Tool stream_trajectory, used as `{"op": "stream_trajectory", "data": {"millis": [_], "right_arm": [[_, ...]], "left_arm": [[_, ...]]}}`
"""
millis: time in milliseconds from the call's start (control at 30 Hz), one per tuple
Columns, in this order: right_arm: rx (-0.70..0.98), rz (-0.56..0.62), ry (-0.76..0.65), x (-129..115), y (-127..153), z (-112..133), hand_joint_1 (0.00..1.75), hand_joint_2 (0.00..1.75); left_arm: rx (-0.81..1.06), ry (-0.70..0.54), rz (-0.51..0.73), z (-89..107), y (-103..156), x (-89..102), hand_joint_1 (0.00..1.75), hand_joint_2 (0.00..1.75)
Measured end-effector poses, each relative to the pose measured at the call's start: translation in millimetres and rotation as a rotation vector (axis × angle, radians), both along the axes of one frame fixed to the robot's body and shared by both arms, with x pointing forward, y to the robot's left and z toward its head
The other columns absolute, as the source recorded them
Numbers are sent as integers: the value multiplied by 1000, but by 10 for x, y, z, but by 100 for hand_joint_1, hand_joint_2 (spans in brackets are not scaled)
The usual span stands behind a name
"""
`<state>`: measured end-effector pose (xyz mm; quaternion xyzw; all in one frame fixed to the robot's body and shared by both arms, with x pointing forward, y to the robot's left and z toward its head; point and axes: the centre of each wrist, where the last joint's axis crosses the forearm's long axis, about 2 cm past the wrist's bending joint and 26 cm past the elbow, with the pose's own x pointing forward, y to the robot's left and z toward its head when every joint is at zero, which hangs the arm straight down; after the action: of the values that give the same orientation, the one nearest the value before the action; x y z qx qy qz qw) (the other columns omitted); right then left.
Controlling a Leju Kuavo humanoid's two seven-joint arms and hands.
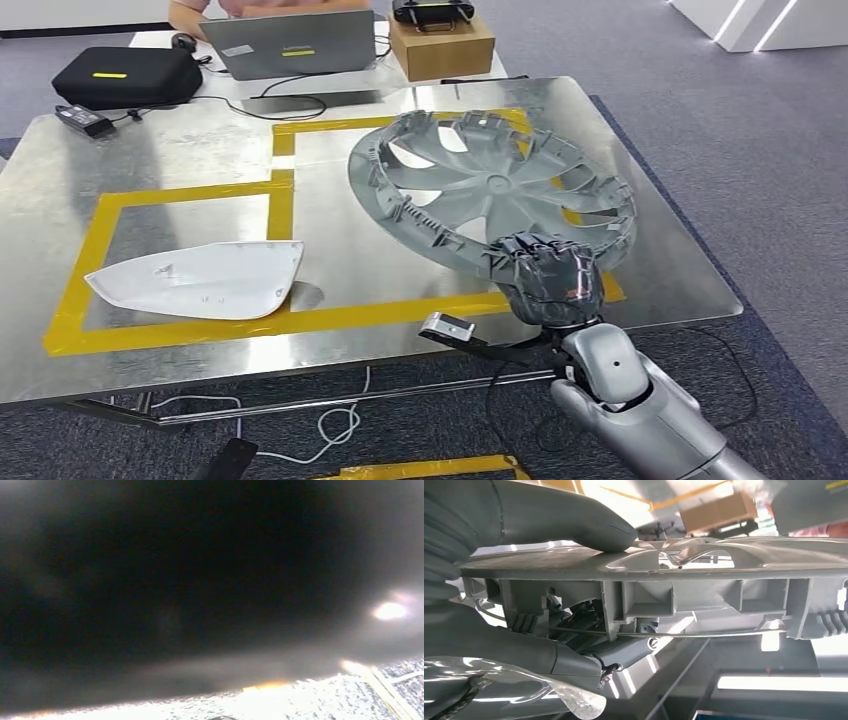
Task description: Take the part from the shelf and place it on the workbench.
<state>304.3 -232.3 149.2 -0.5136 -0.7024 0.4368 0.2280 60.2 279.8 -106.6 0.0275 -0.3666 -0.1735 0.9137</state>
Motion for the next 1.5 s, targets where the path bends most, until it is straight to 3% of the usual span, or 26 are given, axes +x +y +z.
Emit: {"op": "stream_trajectory", "data": {"millis": [567,833,1500], "right_arm": [[20,16,183,-44,-19,-219,175,175],[-13,59,105,-84,11,-245,175,175],[-42,95,72,-120,74,-249,175,175]], "left_arm": [[5,4,2,0,17,-8,0,0],[1,8,23,-1,6,-22,0,0],[-2,19,42,-2,-8,-36,0,0]]}}
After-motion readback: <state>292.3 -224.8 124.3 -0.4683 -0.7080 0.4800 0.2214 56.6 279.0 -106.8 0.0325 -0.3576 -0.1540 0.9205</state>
